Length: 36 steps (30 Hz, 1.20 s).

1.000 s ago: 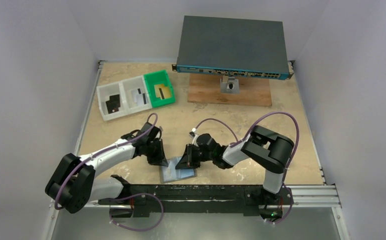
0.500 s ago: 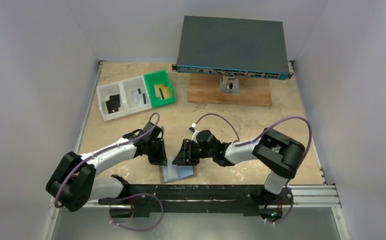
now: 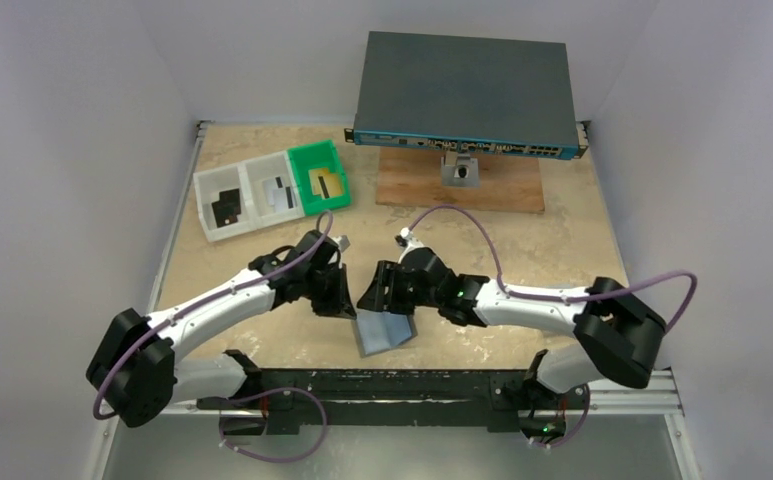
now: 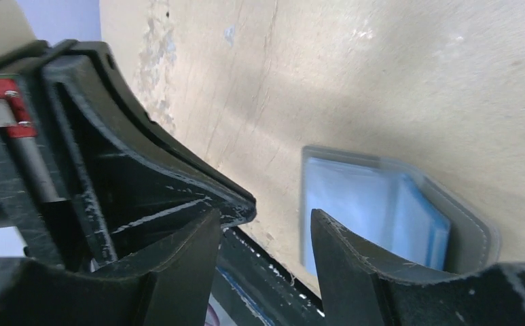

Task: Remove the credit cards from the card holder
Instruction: Remove the credit card from the card holder.

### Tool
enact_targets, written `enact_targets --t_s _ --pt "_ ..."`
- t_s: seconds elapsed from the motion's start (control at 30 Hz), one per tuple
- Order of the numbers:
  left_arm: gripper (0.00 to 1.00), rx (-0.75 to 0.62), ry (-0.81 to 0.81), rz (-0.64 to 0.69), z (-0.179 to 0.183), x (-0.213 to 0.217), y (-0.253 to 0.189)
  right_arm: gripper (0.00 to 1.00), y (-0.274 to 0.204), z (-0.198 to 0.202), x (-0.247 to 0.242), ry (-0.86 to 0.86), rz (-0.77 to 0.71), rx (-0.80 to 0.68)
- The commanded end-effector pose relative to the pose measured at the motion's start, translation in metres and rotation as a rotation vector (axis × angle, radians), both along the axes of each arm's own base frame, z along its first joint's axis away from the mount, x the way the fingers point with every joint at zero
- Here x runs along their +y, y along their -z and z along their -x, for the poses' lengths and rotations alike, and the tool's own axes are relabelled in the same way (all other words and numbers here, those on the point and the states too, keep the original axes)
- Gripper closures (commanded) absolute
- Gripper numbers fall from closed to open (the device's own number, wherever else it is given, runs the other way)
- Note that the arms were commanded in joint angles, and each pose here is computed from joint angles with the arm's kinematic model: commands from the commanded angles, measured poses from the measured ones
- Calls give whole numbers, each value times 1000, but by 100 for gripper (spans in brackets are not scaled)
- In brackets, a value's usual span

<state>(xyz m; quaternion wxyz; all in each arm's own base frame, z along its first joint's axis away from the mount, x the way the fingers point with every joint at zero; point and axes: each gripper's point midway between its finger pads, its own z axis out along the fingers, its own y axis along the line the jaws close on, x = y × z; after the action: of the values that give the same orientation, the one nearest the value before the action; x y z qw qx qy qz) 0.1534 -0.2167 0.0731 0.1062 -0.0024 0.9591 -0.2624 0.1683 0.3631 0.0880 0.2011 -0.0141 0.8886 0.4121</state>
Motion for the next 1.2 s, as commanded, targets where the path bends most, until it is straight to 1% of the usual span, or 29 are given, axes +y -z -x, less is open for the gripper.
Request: enact_targets --t_s 0.0,0.13,0.3,0.47,0.53,0.6,0.73,0.83,0.97,1.17 --pt "100 5 51 52 -4 -26 -10 47 -19 -13 -22 72 73 -87" --pt "100 22 58 42 -6 -38 -6 46 -23 -11 -28 85 68 -96" --pt "100 15 5 -1 -10 -31 -1 47 -1 -10 -32 86 123 -70" --pt "100 36 10 75 -9 -46 -3 47 8 1 -32 73 78 -24" --pt "100 47 1 76 -10 -48 -1 48 10 -4 -39 95 120 -41" --pt "100 45 -14 72 -12 -48 1 47 14 -10 -50 128 196 -63" --pt "100 50 -15 65 -13 -49 2 43 21 -12 -65 145 285 -75" --pt "100 52 -9 66 -14 -51 3 39 28 -12 -71 150 327 -74" --pt "100 52 1 74 -14 -55 1 40 38 -10 -76 153 368 -54" --pt "100 52 9 71 -12 -58 1 41 32 -8 -82 163 401 -66"
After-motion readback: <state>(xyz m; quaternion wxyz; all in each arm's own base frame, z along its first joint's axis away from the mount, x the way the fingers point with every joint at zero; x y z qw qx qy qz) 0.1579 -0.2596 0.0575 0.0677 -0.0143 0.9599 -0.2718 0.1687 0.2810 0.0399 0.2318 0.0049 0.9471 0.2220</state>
